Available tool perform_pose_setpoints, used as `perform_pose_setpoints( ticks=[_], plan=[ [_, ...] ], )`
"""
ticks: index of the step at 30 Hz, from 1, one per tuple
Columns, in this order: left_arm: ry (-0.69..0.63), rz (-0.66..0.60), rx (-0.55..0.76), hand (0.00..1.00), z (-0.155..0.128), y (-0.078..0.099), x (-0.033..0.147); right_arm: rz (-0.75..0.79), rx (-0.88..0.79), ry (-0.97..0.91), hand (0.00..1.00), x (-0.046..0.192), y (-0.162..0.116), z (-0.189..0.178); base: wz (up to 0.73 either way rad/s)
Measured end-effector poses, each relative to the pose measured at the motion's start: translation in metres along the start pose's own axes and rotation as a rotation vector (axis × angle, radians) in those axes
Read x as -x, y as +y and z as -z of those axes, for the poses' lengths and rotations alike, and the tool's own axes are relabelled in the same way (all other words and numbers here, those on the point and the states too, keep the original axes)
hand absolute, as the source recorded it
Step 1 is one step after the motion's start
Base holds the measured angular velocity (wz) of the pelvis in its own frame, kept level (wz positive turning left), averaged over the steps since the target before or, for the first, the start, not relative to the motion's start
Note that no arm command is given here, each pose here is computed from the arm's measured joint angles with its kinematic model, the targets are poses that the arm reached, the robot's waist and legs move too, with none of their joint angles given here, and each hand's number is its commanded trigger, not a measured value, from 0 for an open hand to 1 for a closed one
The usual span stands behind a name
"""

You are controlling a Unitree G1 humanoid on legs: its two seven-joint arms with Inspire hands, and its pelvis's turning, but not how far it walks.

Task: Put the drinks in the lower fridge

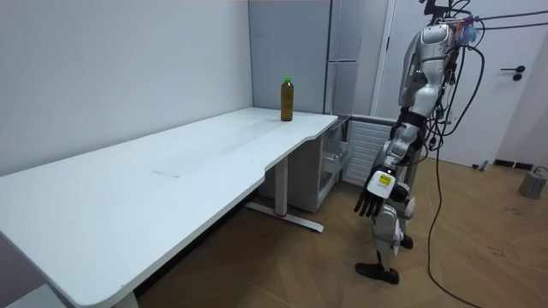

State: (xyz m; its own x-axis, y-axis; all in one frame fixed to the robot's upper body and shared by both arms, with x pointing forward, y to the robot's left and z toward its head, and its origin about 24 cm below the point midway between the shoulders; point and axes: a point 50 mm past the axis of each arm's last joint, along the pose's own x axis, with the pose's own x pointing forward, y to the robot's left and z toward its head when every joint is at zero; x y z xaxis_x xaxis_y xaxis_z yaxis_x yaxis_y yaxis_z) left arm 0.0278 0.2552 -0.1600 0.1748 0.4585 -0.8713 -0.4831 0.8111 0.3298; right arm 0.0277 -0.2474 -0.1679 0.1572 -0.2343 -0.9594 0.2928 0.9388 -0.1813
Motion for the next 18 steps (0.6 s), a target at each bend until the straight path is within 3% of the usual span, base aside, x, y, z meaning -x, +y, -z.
perform_pose_setpoints(
  ticks=[2, 14, 18],
  plan=[
    [-0.006, -0.058, 0.115, 0.00, -0.006, 0.004, -0.001, 0.003, 0.000, 0.007, 0.00, 0.000, -0.001, 0.003, -0.02],
    [-0.310, -0.329, 0.271, 0.00, -0.070, 0.022, 0.010, 0.013, -0.004, -0.010, 0.00, 0.001, -0.006, 0.005, 0.00],
    [-0.404, -0.350, 0.363, 0.00, -0.092, 0.021, 0.018, 0.004, -0.003, -0.015, 0.00, 0.001, -0.005, 0.004, 0.00]
  ],
)
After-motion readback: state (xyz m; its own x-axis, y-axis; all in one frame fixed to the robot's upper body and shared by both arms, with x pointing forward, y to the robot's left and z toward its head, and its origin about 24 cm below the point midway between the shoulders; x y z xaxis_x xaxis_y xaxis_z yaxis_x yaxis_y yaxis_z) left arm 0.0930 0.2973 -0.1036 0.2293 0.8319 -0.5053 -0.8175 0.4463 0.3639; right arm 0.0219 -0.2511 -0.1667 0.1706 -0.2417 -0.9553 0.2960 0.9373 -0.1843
